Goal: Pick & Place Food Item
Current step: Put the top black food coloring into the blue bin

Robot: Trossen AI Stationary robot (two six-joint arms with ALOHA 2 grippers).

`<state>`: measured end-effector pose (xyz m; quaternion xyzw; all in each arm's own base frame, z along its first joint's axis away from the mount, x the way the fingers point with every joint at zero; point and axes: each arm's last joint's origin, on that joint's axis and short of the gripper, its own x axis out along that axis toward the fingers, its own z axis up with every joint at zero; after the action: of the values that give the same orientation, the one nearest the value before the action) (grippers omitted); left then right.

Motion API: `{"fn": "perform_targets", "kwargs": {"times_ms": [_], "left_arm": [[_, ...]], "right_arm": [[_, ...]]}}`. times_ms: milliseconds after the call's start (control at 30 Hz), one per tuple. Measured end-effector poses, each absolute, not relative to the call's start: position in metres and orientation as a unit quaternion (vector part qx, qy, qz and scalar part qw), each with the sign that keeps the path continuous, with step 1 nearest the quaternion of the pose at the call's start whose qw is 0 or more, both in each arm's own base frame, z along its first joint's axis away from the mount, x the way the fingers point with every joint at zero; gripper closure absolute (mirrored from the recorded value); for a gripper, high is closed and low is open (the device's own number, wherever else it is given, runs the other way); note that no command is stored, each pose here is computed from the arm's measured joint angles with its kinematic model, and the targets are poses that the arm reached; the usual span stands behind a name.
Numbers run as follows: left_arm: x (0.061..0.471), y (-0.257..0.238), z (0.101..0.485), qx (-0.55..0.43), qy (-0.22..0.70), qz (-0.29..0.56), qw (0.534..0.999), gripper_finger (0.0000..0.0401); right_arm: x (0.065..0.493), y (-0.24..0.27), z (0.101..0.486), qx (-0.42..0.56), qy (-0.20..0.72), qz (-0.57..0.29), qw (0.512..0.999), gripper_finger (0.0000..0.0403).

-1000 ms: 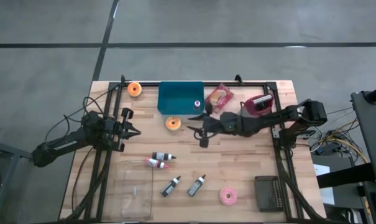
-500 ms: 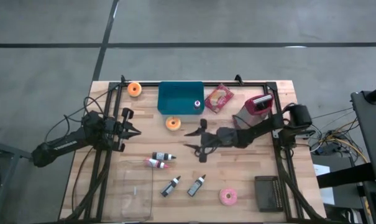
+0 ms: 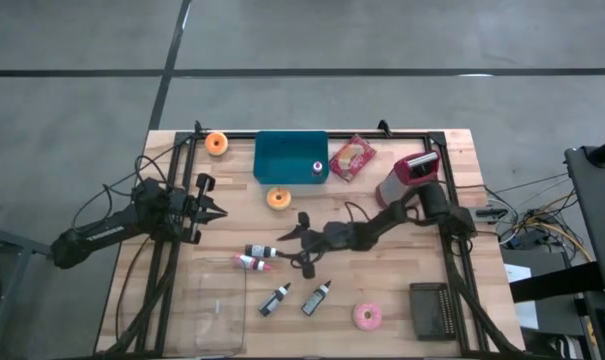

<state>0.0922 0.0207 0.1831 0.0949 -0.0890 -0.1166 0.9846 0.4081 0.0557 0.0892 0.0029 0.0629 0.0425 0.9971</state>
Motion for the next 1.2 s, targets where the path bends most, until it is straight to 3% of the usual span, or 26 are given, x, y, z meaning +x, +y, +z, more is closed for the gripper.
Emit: {"fn": "perform_targets", "kwargs": {"times_ms": [400,1200], "left_arm": [[0.092,0.021,0.183,0.095,-0.089,-0.117,0.985,0.0375],[0.092,0.021,0.183,0.095,-0.089,-0.116,0.985,0.0375]], "right_arm": [[0.420,0.058,0.071,0.019,0.089,0.047,0.995,0.0186],[0.440,0.056,0.072,0.045,0.191,0.056,0.979,0.0186]]}}
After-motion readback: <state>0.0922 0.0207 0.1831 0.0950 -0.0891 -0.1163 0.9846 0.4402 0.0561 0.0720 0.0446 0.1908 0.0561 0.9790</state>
